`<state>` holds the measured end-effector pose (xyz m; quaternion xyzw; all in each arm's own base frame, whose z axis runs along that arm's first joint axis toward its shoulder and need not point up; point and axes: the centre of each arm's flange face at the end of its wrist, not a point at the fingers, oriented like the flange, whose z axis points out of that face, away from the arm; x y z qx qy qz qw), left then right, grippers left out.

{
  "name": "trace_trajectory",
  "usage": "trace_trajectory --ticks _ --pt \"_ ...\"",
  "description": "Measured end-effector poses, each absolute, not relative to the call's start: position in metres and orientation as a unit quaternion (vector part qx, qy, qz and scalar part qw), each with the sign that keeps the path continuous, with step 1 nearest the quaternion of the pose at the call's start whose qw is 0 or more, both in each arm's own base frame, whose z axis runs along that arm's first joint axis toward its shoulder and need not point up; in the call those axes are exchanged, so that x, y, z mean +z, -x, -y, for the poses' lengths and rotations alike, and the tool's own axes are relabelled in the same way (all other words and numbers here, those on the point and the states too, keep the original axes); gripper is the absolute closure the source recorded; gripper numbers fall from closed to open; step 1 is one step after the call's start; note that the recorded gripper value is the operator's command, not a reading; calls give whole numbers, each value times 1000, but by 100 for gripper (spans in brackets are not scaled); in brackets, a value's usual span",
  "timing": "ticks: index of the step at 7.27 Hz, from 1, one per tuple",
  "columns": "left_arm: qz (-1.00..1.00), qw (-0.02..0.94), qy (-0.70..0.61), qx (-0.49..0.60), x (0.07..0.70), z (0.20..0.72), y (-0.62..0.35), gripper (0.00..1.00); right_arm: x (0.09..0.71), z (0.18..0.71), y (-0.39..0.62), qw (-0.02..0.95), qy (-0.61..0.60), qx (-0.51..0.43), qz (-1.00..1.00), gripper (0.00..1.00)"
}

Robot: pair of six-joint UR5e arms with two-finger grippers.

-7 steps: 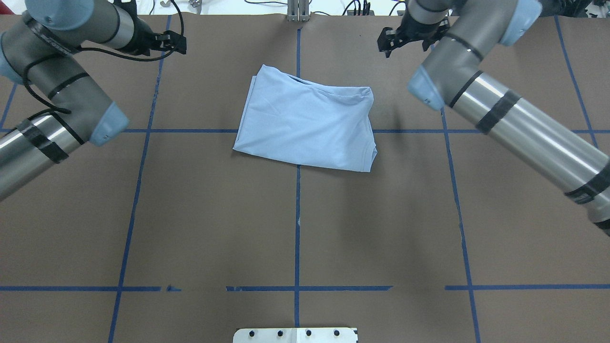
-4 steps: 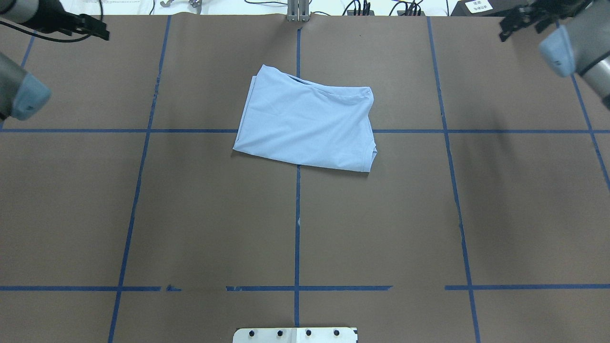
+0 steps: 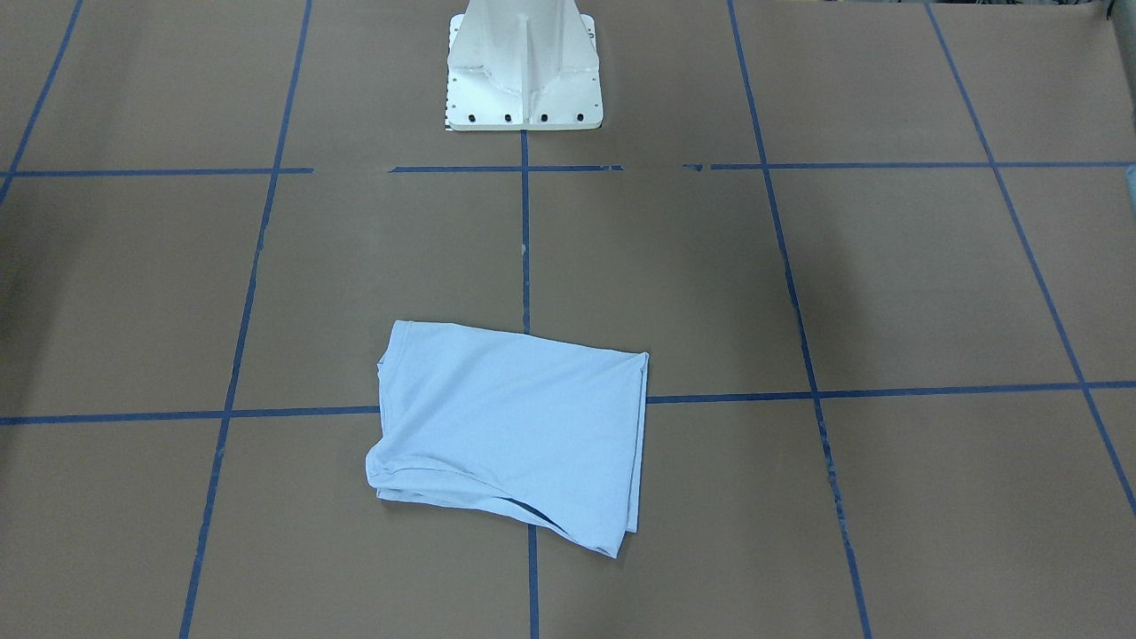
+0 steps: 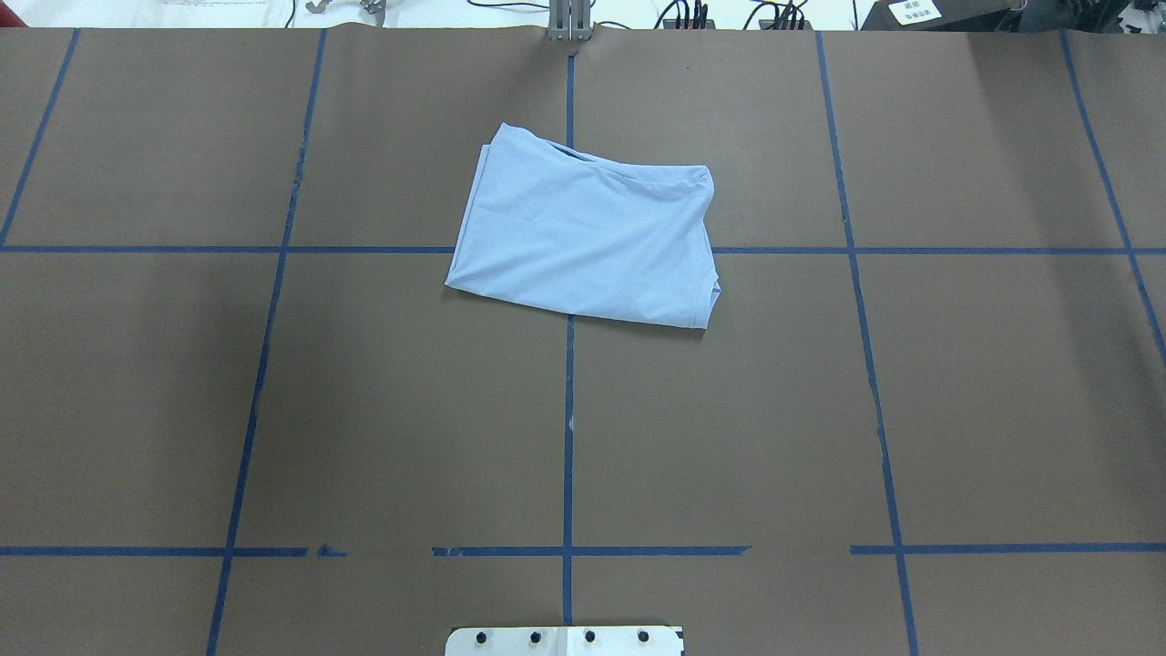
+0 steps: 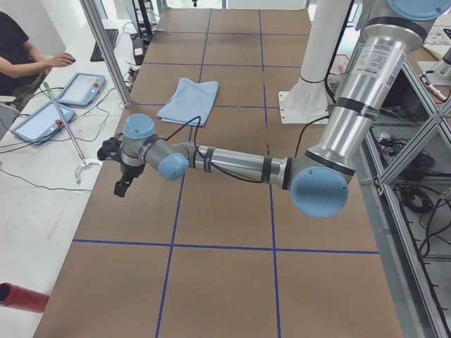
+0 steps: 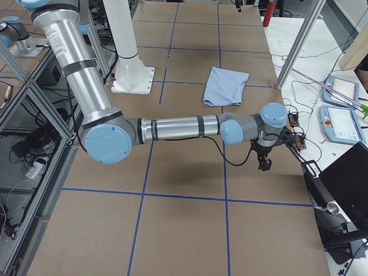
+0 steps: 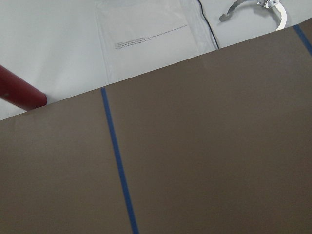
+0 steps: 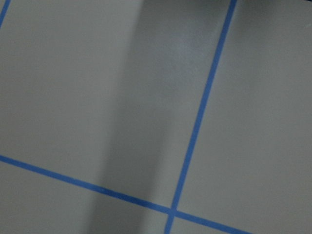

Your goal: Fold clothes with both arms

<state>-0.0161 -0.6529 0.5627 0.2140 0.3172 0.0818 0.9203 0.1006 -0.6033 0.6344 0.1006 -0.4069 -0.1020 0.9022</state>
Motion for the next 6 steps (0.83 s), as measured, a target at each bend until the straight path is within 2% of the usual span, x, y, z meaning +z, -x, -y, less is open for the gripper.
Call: trace_trajectory --ticks 3,6 --pt "-329 921 -183 105 622 597 69 0 662 537 -161 903 -58 -95 416 0" --pt "-356 909 -186 111 641 528 66 0 686 486 -160 913 -27 -71 401 0"
